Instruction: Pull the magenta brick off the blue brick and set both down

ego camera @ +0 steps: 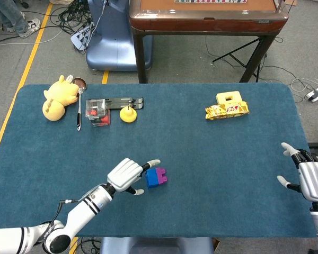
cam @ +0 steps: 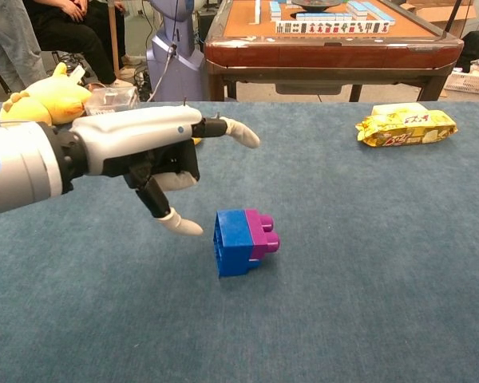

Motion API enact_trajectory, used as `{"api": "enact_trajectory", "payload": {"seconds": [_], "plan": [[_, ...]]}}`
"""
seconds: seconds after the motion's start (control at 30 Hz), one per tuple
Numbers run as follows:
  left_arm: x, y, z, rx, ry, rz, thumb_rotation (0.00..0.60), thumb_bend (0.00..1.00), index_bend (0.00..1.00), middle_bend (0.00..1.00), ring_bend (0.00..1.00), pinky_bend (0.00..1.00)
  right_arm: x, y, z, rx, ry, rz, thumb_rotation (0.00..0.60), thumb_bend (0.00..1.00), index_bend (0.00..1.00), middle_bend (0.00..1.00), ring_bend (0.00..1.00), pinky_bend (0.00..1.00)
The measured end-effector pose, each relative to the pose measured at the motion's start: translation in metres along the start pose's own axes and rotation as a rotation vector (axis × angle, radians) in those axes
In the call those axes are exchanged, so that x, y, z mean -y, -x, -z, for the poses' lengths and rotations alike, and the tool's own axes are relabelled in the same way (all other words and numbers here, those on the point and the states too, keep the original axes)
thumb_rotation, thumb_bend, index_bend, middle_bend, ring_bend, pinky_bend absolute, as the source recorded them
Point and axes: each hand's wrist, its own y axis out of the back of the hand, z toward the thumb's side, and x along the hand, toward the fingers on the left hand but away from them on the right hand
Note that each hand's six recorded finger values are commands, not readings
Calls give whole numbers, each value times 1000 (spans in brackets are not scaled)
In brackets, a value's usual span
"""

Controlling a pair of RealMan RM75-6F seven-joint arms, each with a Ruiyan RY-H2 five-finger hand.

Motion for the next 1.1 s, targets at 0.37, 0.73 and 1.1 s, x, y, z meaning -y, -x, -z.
{"api": "enact_trajectory", "payload": {"seconds": [0.37,0.73,1.1], "plan": [[2,-25,-15,17,-34,72,600,0,209,987,902,1000,4,1,1,-2,0,-11,600,0,194,355,267,440],[10,-41,-20,-9,-75,141,465,0,184,990,903,1000,9,0,5,5,2,-25,600,0,198,356,268,440],[16,-48,-15,-82,-99,192,341,0,202,991,903,1000,12,2,4,0,6,-29,600,0,205,359,269,440]]}}
